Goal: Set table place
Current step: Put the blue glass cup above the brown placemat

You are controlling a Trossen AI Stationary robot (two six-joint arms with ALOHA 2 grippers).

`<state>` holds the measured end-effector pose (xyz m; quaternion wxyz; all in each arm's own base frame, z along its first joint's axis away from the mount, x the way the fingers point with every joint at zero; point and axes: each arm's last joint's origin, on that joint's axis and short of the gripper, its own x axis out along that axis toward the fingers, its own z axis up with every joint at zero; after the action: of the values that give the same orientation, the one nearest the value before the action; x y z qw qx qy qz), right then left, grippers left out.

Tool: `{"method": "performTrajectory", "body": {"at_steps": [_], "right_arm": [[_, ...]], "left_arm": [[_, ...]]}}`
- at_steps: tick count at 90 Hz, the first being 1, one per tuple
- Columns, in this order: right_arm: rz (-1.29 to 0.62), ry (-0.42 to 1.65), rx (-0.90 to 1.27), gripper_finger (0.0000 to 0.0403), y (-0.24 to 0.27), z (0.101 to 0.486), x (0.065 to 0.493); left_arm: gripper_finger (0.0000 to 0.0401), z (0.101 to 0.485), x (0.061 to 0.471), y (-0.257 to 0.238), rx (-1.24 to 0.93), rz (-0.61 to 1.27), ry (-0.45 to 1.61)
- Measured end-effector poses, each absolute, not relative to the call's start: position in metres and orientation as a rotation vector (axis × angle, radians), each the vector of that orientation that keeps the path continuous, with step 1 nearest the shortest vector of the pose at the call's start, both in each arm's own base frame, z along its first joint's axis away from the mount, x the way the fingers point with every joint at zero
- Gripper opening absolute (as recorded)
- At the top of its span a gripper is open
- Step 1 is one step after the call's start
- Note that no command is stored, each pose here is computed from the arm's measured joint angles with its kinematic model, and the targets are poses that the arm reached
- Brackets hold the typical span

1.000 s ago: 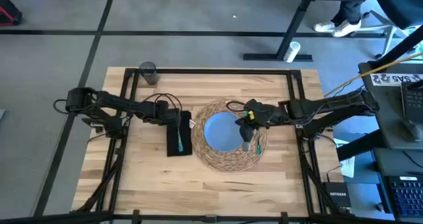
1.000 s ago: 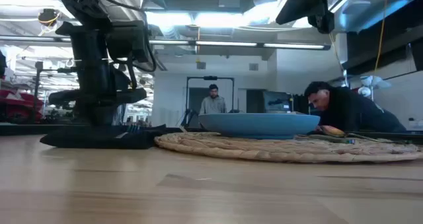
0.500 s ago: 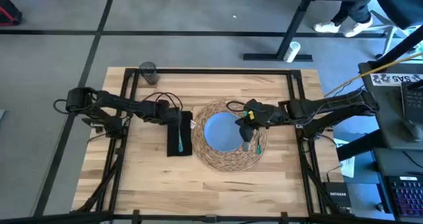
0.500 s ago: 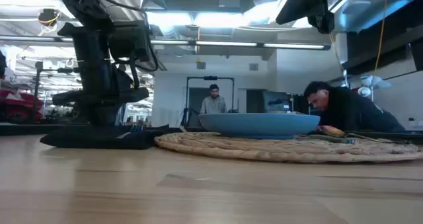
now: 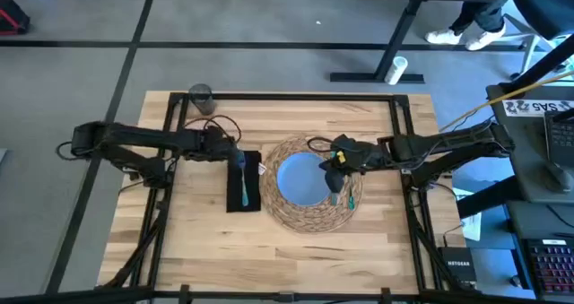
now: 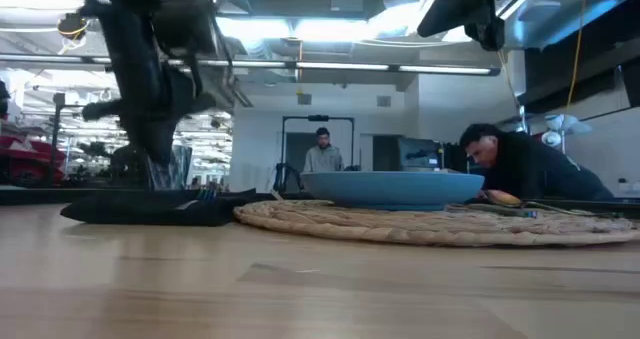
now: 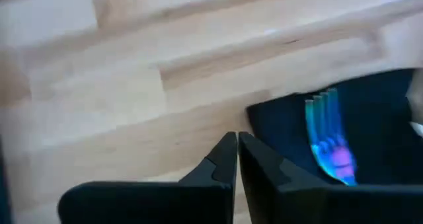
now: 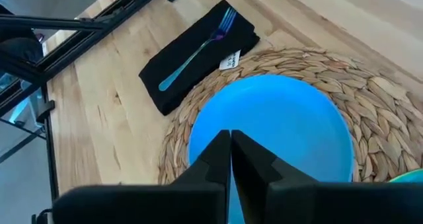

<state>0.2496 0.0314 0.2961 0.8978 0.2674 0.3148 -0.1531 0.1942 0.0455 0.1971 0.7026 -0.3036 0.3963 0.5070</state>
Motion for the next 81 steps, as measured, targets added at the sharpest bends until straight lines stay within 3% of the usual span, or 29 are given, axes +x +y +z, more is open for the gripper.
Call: {"method": "performTrajectory", "body": {"at_steps": [25, 50, 66, 81], "right_arm": [[-0.304, 0.654, 0.54, 0.0, 0.032, 0.296, 0.25], [-0.293, 0.659, 0.544, 0.0, 0.032, 0.296, 0.25], [-0.292, 0.659, 0.55, 0.0, 0.032, 0.296, 0.25], [-0.269, 0.638, 0.566, 0.0, 0.033, 0.298, 0.252]], "left_arm": [[0.0, 0.255, 0.169, 0.056, -0.454, 0.992, 0.857], [0.0, 0.317, 0.141, 0.095, -0.325, 1.002, 0.886], [0.0, 0.326, 0.132, 0.125, -0.305, 1.065, 0.945], [0.0, 0.31, 0.133, 0.156, -0.35, 1.131, 1.061]]}}
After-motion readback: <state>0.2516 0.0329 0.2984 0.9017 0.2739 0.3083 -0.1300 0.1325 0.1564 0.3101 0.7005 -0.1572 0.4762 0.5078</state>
